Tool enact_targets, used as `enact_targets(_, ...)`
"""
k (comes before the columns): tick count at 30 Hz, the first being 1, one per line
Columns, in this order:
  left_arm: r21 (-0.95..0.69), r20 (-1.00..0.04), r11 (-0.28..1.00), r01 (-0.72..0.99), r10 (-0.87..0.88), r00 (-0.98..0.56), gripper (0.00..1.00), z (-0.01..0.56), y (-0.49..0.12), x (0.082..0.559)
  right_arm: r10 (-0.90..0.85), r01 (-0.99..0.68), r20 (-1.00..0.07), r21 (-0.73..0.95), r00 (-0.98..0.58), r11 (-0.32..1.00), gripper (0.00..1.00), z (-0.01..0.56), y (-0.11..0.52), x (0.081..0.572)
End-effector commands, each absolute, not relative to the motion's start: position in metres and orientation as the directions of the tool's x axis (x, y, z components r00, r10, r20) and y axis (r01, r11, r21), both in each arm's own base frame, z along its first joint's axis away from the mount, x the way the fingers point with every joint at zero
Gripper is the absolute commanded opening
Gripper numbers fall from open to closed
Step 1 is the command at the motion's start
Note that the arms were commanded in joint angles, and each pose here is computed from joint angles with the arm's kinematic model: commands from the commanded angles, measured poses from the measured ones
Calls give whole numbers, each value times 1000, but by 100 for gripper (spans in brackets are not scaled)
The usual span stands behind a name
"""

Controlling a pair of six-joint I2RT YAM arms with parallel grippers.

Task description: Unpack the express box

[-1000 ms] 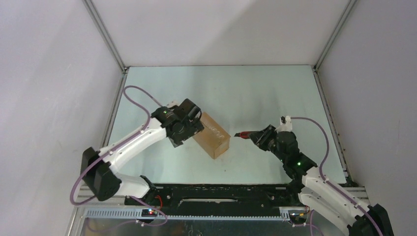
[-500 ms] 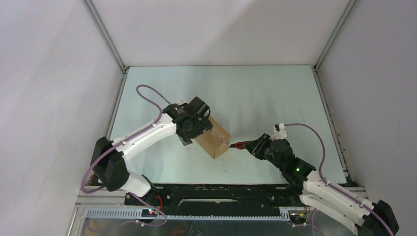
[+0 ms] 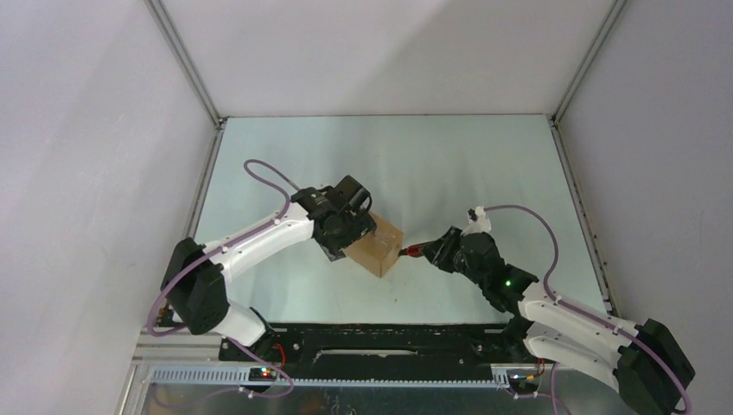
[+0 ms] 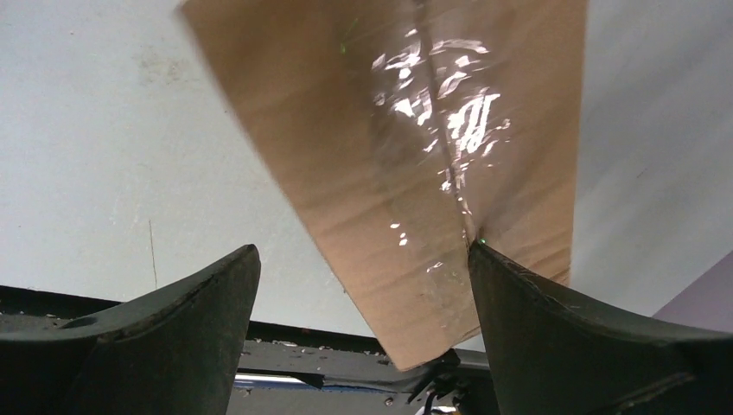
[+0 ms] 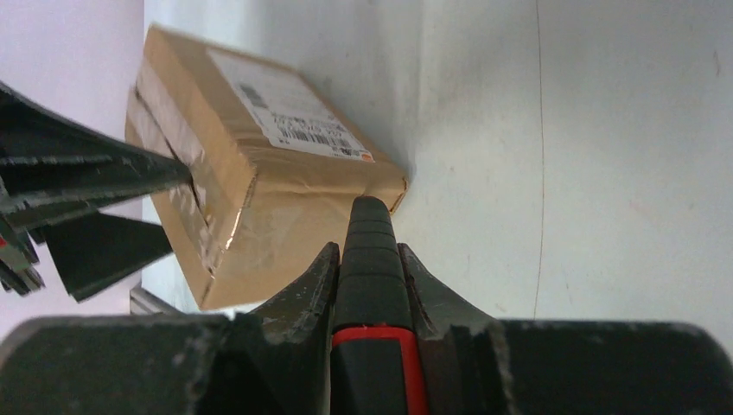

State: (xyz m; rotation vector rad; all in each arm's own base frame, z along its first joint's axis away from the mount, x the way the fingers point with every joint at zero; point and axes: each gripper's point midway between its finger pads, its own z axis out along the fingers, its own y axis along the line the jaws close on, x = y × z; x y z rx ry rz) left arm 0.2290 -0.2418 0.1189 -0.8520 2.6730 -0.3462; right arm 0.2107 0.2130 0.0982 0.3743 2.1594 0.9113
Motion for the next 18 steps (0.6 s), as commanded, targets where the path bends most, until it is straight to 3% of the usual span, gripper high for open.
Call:
enact_targets(1, -326, -222, 771, -548, -626, -748, 95, 120, -233, 221, 556, -138, -589, 749, -587, 648, 0, 156, 228, 247)
enact_targets(3, -338, -249, 776, -533, -620, -744, 99, 129, -230, 223, 557, -148, -588, 754, -586, 641, 0, 158, 230, 254)
enact_targets(10, -367, -265, 764, -531, -632, -728, 100, 142, -228, 226, 540, -182, -592, 757, -598, 628, 0, 167, 248, 267)
enact_targets(18, -307, -186, 692, -653, -717, -672, 100, 124, -226, 217, 543, -149, -583, 752, -604, 642, 0, 168, 248, 235)
